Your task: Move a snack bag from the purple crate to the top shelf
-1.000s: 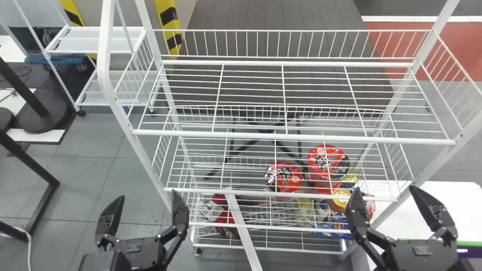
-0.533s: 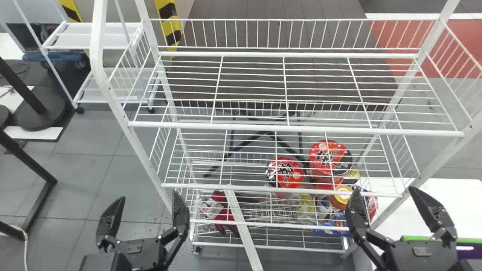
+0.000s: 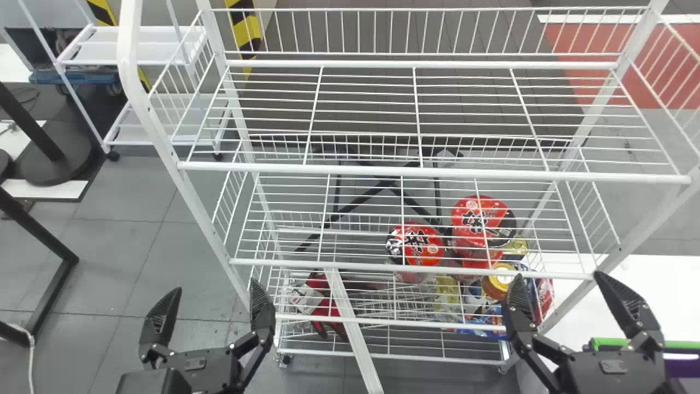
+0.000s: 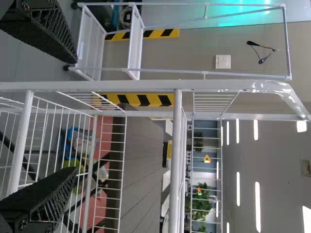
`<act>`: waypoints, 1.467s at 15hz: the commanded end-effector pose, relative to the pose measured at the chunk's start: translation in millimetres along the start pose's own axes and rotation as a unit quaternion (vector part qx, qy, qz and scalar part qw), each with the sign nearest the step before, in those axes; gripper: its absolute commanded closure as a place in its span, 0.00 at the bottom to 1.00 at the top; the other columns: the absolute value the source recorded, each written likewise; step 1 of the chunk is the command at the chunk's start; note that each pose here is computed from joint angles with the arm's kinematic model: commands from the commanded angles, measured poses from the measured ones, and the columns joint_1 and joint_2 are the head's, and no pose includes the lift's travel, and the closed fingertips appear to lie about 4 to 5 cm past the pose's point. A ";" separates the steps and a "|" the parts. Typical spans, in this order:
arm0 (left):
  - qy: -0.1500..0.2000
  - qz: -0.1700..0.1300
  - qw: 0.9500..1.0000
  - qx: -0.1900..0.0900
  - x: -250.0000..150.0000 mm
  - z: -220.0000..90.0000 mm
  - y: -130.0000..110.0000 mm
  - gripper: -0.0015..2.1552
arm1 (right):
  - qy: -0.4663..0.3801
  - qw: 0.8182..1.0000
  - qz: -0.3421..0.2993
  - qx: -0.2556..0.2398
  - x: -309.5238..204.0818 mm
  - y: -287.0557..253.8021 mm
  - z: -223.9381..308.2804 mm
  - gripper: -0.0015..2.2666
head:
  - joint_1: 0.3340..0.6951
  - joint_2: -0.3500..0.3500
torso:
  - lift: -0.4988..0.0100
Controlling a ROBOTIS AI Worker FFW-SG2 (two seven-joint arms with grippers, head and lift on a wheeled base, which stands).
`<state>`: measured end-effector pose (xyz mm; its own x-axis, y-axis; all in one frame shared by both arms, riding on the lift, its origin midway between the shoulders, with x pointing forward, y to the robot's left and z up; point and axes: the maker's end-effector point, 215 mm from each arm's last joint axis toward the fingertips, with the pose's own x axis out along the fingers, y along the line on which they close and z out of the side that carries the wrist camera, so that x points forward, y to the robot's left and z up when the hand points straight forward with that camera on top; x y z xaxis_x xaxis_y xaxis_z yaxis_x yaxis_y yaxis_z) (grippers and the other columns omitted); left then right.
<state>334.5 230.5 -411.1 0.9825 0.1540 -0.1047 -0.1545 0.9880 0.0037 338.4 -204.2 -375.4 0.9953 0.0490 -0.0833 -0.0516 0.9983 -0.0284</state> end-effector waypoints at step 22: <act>-0.003 0.009 1.000 -0.006 -0.2 1.2 3.0 0.00 | 0.002 1.000 0.006 -0.007 2.2 1.5 -2.2 0.04 | 1.00 0.58 | 0.45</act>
<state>334.0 234.2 -410.4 0.9800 0.1720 -0.1006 -0.1733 0.9849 -0.0043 340.1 -202.4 -378.6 0.9940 0.0612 -0.0903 -0.0651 0.9970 -0.0412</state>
